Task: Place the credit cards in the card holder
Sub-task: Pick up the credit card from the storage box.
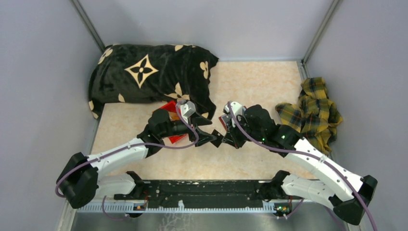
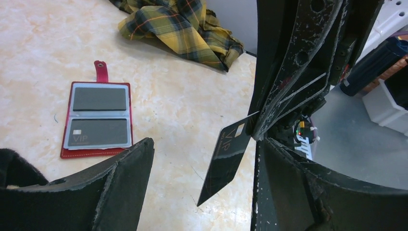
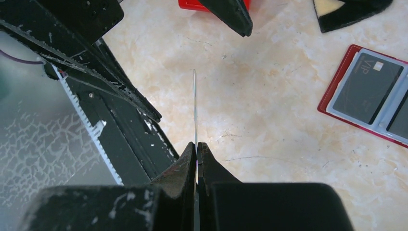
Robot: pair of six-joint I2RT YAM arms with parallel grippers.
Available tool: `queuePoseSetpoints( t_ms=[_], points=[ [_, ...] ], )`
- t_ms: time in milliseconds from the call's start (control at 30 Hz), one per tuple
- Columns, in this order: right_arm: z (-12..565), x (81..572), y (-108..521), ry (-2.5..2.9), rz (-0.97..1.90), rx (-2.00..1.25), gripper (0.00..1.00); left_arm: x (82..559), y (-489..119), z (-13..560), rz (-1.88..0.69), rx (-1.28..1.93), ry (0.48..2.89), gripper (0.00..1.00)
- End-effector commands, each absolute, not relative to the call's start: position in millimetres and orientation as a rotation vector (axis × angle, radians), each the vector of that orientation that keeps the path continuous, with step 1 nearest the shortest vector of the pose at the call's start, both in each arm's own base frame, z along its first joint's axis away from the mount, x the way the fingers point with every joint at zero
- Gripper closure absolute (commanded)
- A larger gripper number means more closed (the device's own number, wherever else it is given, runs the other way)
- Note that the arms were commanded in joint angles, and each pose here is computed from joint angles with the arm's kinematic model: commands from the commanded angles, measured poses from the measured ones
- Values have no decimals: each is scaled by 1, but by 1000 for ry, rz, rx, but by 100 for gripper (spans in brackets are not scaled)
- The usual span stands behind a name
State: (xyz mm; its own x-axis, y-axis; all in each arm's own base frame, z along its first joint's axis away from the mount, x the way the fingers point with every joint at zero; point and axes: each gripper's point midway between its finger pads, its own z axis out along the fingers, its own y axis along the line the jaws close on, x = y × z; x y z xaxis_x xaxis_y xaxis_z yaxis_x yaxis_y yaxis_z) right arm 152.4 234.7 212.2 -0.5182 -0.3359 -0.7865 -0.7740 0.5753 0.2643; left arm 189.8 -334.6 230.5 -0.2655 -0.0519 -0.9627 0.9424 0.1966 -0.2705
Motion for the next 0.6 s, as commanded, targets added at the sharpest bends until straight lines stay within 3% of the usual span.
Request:
queuePoseSetpoints(
  t_ms=[0, 567],
  points=[
    [228, 150, 242, 2064, 877, -888, 100, 184, -336, 240, -1317, 965, 1417, 11],
    [238, 143, 249, 2057, 986, -924, 100, 176, -340, 226, -1444, 1040, 1453, 13]
  ],
)
